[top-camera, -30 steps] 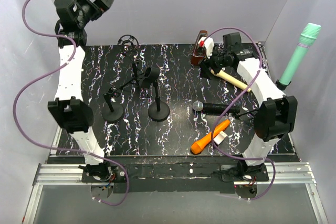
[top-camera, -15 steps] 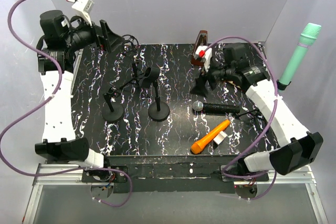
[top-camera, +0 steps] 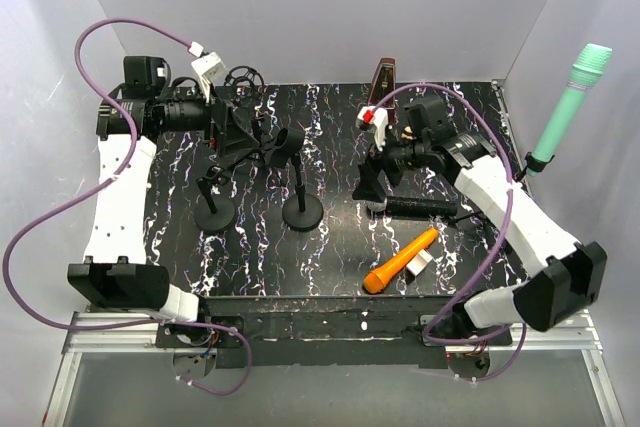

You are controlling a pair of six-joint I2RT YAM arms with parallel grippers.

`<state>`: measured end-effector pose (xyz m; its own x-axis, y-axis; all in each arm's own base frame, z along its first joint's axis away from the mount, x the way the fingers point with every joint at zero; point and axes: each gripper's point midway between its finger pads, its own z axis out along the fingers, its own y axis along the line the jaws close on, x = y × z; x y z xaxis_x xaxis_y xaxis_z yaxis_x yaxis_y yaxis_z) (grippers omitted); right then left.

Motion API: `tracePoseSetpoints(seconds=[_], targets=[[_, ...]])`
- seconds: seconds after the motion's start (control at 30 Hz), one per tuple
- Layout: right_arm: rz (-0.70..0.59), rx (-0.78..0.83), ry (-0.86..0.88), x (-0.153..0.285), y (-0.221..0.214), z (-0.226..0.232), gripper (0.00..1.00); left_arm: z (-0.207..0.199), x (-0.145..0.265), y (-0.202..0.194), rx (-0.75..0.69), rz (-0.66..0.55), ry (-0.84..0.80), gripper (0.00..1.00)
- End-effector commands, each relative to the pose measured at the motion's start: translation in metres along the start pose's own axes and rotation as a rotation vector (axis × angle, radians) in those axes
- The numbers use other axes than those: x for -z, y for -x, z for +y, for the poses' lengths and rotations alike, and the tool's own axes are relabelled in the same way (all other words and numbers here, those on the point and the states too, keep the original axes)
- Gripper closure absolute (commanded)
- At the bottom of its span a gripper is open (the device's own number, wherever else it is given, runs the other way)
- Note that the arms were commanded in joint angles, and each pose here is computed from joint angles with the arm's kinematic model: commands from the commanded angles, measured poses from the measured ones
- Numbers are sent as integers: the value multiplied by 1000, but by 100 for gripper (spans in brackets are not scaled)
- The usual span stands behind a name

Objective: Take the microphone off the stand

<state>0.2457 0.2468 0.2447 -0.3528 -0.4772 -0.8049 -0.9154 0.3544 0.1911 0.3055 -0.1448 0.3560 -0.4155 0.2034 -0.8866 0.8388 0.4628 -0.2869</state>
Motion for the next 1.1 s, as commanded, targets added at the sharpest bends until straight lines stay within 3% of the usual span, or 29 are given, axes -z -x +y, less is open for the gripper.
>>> tracePoseSetpoints(seconds=[0.0,0.13,0.23,0.77,0.9,1.07], targets=[[-86,0,159,-16,37,11,2,-4,8,7,-150,-8,94,2],[-215,5,277,-21,79,21,2,24,25,18,-151,-29,329,2],[-301,107,368,-28,101,27,10,36,40,31,-110,-75,476,2],[-480,201,420,-91,156,11,10,9,55,33,-95,-70,472,2],[-459,185,483,-96,146,18,17,12,55,37,-123,-65,477,2],[-430,153,526,-106,135,29,40,11,49,37,-151,-45,459,2]])
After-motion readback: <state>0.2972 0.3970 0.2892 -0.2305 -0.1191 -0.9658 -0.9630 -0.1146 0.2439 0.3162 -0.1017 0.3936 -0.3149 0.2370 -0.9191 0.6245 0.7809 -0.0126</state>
